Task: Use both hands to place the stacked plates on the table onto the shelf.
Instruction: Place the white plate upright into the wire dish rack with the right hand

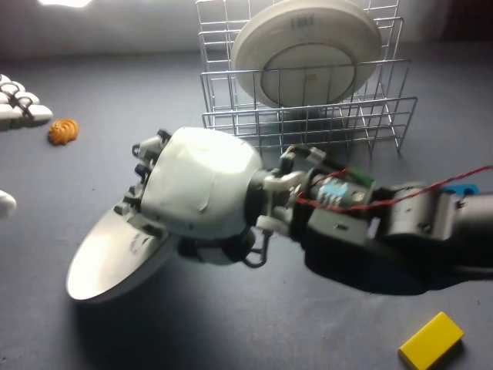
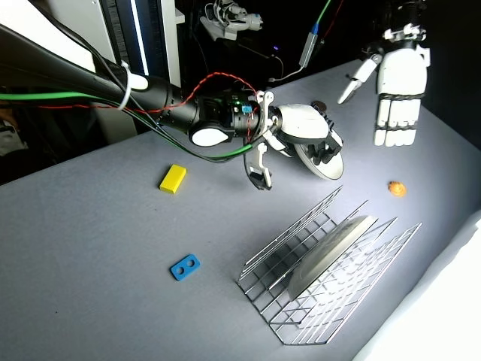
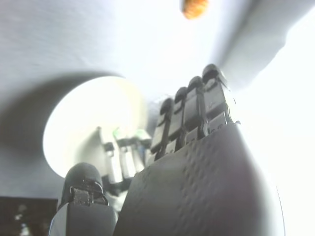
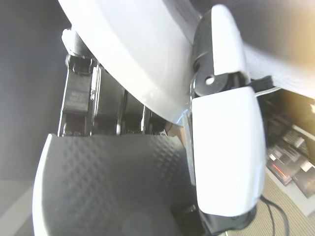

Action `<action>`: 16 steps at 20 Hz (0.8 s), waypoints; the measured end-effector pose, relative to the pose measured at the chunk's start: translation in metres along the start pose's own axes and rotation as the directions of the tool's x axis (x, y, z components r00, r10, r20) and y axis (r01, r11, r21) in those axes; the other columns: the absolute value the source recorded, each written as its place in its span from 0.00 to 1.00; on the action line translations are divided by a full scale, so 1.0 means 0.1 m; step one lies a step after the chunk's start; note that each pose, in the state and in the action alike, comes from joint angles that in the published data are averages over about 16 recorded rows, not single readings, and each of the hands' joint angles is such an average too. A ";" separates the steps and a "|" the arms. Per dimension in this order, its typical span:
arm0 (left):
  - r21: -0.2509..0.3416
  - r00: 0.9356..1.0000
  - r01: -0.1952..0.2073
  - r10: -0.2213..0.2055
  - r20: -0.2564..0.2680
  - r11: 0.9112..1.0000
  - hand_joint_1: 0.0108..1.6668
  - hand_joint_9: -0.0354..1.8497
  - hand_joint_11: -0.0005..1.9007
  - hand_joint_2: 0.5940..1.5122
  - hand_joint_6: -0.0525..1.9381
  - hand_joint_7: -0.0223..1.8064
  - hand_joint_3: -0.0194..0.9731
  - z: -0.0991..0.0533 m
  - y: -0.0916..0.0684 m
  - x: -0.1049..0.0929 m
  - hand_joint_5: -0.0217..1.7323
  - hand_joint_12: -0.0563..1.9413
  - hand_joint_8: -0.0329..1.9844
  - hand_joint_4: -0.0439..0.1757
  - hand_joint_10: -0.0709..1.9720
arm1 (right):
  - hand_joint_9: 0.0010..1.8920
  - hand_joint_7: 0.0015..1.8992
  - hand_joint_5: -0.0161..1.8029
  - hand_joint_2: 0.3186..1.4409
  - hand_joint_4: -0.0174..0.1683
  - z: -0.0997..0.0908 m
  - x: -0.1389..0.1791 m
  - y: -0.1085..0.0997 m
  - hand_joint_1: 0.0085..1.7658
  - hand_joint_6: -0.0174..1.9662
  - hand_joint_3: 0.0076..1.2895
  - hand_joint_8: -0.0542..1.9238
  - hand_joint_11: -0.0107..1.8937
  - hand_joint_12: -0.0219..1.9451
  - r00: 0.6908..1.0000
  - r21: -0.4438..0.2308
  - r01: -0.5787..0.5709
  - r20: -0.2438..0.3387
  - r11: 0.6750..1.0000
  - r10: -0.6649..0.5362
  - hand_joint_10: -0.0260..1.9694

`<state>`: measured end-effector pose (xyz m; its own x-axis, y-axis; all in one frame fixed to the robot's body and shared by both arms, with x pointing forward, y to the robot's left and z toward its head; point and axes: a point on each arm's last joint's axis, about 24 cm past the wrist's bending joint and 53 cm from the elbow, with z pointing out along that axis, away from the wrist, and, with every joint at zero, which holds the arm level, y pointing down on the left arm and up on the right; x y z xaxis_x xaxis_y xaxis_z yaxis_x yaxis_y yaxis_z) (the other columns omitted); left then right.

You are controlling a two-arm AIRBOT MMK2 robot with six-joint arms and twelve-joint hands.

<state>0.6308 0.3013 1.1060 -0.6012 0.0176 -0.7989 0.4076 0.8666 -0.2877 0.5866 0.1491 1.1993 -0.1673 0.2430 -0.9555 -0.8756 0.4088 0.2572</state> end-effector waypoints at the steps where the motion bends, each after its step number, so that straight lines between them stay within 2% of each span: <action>1: 0.003 1.000 -0.003 0.002 0.013 1.000 0.00 0.03 0.01 0.55 0.03 0.02 0.03 -0.01 0.00 -0.05 0.02 0.03 0.01 0.23 0.01 | 0.57 0.51 0.51 0.61 0.24 -0.03 -0.05 0.01 0.65 0.37 0.00 0.51 0.31 0.65 1.000 -0.001 -0.001 0.000 1.000 0.001 0.14; 5: 0.012 0.999 -0.017 0.017 0.049 1.000 0.00 0.03 0.01 0.55 0.03 0.02 0.03 -0.03 -0.01 -0.20 0.02 0.03 0.01 0.23 0.01 | 0.55 0.52 0.52 0.61 0.25 -0.19 -0.28 0.08 0.66 0.43 0.00 0.52 0.31 0.65 1.000 -0.008 -0.007 0.004 1.000 0.007 0.17; 9: 0.022 0.997 -0.038 0.036 0.061 0.999 0.00 0.03 0.01 0.55 0.03 0.02 0.03 -0.06 -0.01 -0.26 0.02 0.03 0.01 0.23 0.01 | 0.54 0.52 0.53 0.61 0.26 -0.37 -0.57 0.09 0.67 0.48 0.00 0.53 0.31 0.65 0.998 -0.003 -0.054 0.017 0.999 0.054 0.20; 13: 0.037 0.996 -0.056 0.054 0.065 0.998 0.00 0.03 0.01 0.55 0.03 0.02 0.03 -0.07 -0.03 -0.29 0.02 0.03 0.01 0.23 0.01 | 0.52 0.52 0.54 0.61 0.26 -0.54 -0.88 0.05 0.67 0.50 0.00 0.53 0.31 0.66 0.988 0.015 -0.152 0.034 0.988 0.151 0.23; 16: 0.055 0.996 -0.071 0.068 0.060 0.996 0.00 0.03 0.01 0.55 0.03 0.02 0.03 -0.08 -0.07 -0.28 0.02 0.03 0.01 0.23 0.01 | 0.52 0.52 0.54 0.61 0.26 -0.64 -1.11 -0.03 0.67 0.51 0.00 0.53 0.31 0.66 0.965 0.033 -0.258 0.054 0.966 0.256 0.25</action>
<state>0.6393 0.2991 1.1347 -0.5299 0.0466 -0.8468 0.4864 0.8347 -0.2584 0.5786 0.0645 1.2957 -0.3609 0.3867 -0.8487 -0.7874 0.3614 0.4995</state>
